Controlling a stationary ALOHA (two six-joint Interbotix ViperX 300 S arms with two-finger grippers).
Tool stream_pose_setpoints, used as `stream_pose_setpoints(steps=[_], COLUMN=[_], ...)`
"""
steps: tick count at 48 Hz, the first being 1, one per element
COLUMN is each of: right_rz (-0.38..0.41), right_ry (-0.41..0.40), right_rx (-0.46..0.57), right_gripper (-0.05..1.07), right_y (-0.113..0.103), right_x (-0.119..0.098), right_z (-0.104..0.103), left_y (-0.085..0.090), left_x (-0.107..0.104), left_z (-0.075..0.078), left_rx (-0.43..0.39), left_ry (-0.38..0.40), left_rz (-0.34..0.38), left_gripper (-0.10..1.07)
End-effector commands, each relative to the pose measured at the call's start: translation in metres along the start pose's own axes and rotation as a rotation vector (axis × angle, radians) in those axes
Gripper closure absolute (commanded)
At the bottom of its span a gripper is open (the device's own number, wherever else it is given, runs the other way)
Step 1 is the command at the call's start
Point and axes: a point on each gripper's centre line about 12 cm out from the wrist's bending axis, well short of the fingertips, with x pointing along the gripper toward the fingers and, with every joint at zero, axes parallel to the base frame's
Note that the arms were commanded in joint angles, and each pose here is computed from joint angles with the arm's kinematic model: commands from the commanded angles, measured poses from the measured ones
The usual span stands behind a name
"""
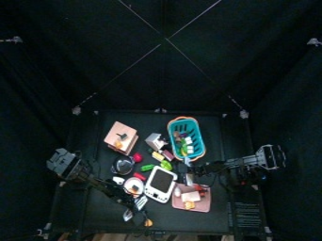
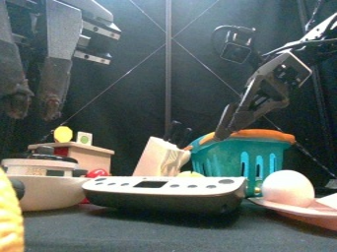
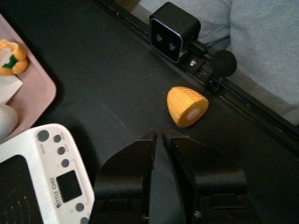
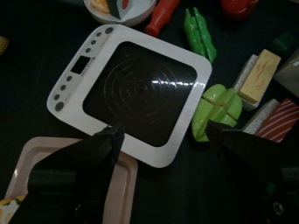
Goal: Grab corn top
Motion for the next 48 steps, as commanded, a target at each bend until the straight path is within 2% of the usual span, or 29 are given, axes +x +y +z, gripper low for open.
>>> stream_pose_setpoints(steps=[1, 5, 9, 12, 18, 24, 30, 40, 48], right_rz=[-0.002, -0.002, -0.002, -0.002, -0.002, -0.002, -0.002, -0.003, -0.004], right_ry=[-0.036, -0.036, -0.036, -0.036, -0.033, -0.032, -0.029, -0.025, -0.026], right_rx=[0.006, 0.006, 0.004, 0.004, 0.000, 0.000, -0.003, -0.002, 0.000], right_gripper=[-0.01, -0.01, -0.01, -0.01, -0.01, -0.01, -0.01, -0.01, -0.01], right_y=[-0.001, -0.001, -0.001, -0.001, -0.001, -0.001, -0.001, -0.001, -0.002], right_x=[-0.003, -0.003, -0.002, -0.002, 0.000, 0.002, 0.003, 0.003, 0.003], right_z=[0.012, 0.012, 0.012, 0.013, 0.013, 0.014, 0.014, 0.013, 0.014], left_y=[0.006, 0.005, 0.005, 0.004, -0.002, -0.008, -0.011, -0.021, -0.022], left_x=[-0.011, -0.010, -0.008, -0.004, 0.003, 0.012, 0.023, 0.031, 0.034], left_z=[0.017, 0.018, 0.017, 0.016, 0.017, 0.020, 0.019, 0.022, 0.021], left_rx=[-0.114, -0.236, -0.285, -0.279, -0.212, -0.145, -0.128, -0.167, -0.263], left_ry=[-0.062, -0.069, -0.067, -0.059, -0.045, -0.029, -0.014, -0.014, -0.021], left_rz=[0.015, 0.003, -0.003, -0.004, -0.019, -0.042, -0.053, -0.072, -0.059], left_gripper=[0.32, 0.24, 0.14, 0.07, -0.03, -0.04, -0.04, -0.04, -0.04])
